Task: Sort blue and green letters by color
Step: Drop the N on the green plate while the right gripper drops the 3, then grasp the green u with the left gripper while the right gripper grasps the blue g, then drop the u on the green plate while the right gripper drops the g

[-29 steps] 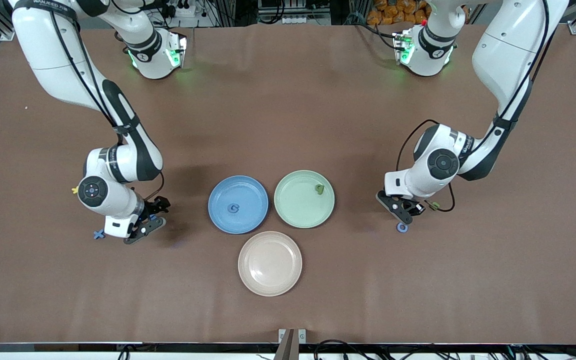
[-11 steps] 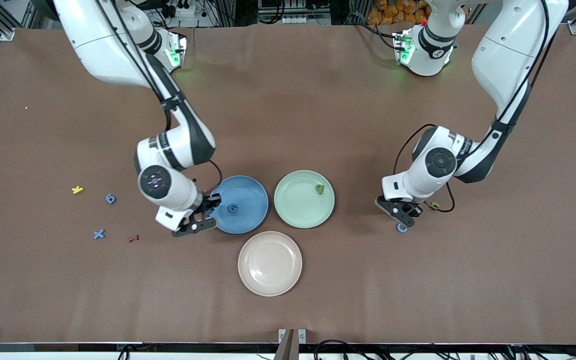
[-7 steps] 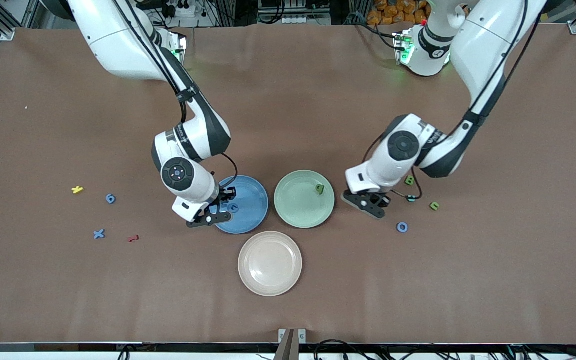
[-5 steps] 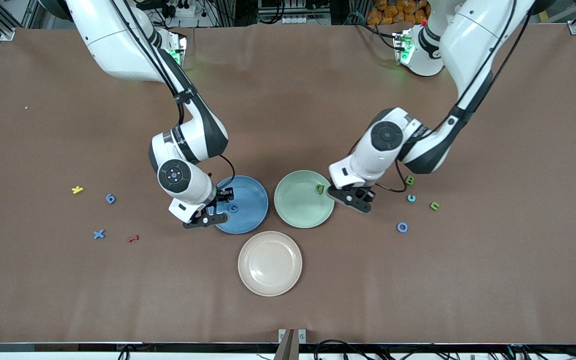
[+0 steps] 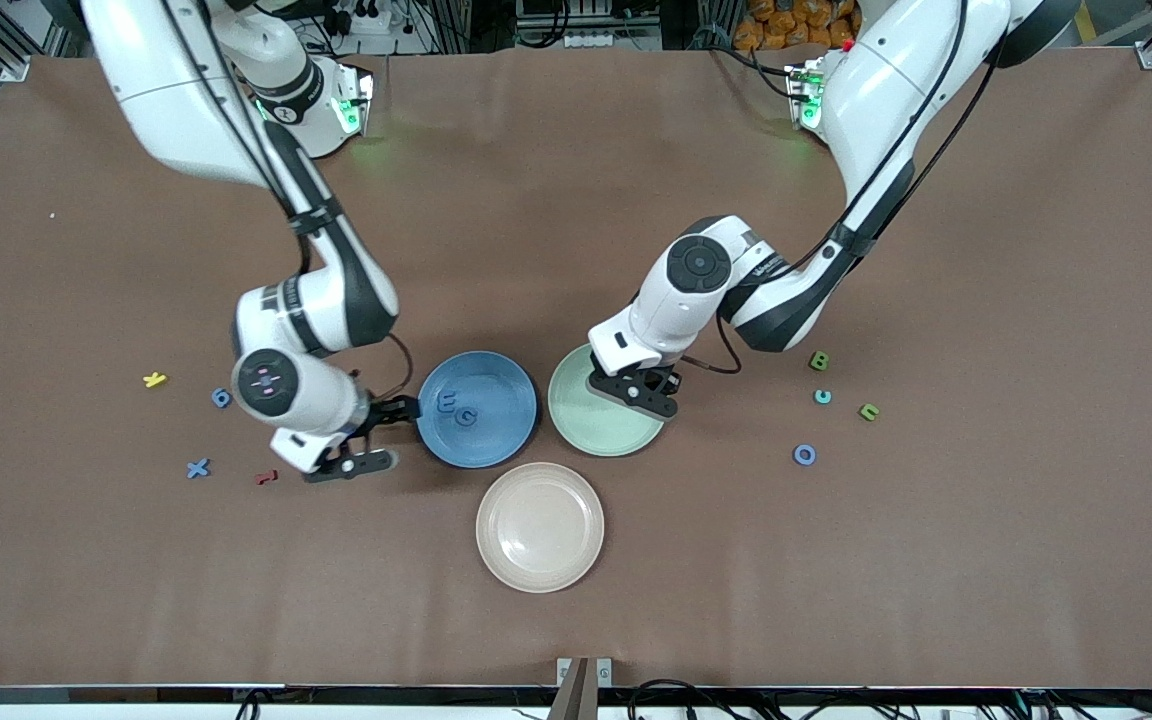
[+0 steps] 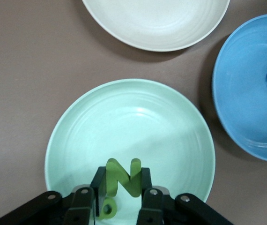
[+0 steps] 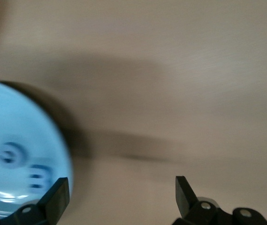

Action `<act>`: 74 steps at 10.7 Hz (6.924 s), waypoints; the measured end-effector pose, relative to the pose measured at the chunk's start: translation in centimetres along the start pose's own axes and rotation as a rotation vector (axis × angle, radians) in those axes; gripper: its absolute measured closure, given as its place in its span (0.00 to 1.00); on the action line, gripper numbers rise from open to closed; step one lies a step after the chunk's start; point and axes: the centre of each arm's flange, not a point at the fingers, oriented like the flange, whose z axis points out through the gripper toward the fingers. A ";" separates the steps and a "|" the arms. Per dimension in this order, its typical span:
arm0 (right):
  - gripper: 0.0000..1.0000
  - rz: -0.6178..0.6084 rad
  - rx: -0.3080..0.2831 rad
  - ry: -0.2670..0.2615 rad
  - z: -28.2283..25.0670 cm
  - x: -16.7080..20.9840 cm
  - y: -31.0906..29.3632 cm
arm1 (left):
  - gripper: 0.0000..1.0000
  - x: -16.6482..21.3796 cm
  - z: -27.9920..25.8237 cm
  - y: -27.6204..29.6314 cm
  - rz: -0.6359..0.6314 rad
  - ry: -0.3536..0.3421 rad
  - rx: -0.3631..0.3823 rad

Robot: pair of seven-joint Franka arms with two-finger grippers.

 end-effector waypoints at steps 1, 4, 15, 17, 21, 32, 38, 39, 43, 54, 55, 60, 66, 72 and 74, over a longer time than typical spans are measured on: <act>0.00 -0.022 0.004 0.005 -0.3 0.3 2.9 | 0.67 0.5 0.5 0.1 -0.005 0.002 -0.009; 0.00 -0.085 0.010 0.013 -0.7 0.5 7.9 | 0.27 1.5 0.4 0.6 -0.009 0.019 -0.022; 0.00 -0.275 0.036 -0.032 1.3 -2.3 20.5 | 0.00 -0.4 -4.5 -23.3 0.159 -0.153 0.133; 0.00 -0.300 0.034 -0.043 1.7 -2.9 21.6 | 0.00 -1.8 -4.6 -28.2 0.258 -0.156 0.124; 0.00 -0.361 -0.027 -0.005 1.5 -5.1 23.6 | 0.00 -6.5 -2.8 -35.5 0.388 -0.123 0.149; 0.00 -0.452 -0.082 0.075 5.4 -13.1 27.1 | 0.18 -11.5 -0.7 -37.6 0.435 -0.083 0.134; 0.00 -0.454 -0.090 0.088 7.1 -13.2 27.0 | 0.40 -11.7 -1.1 -38.9 0.415 -0.080 0.141; 0.00 -0.454 -0.089 0.086 7.3 -13.3 27.0 | 0.55 -11.7 -1.2 -39.1 0.411 -0.078 0.142; 0.48 -0.454 -0.098 0.101 6.5 -13.0 27.1 | 0.72 -11.7 -1.4 -39.2 0.410 -0.085 0.145; 0.73 -0.376 -0.077 0.078 -1.8 -4.3 15.7 | 0.72 -1.7 -6.1 -16.0 0.145 -0.120 0.080; 0.73 -0.334 -0.074 0.075 -2.2 -3.7 12.7 | 0.72 -1.6 -5.6 -12.5 0.103 -0.116 0.072; 0.73 -0.093 0.051 0.044 -3.0 -3.6 -3.3 | 0.69 -1.5 -1.6 -1.7 -0.032 -0.110 0.083; 0.69 0.153 0.074 -0.010 -0.7 -6.1 -15.1 | 0.00 -0.6 -1.0 -4.3 -0.081 -0.167 0.187; 0.00 0.112 0.074 0.009 -1.0 -3.6 -7.8 | 0.00 0.1 -3.9 -18.8 0.049 -0.275 0.228; 0.00 0.022 0.081 0.028 -1.3 -2.1 -0.4 | 0.00 -0.9 -3.7 -21.8 0.070 -0.306 0.224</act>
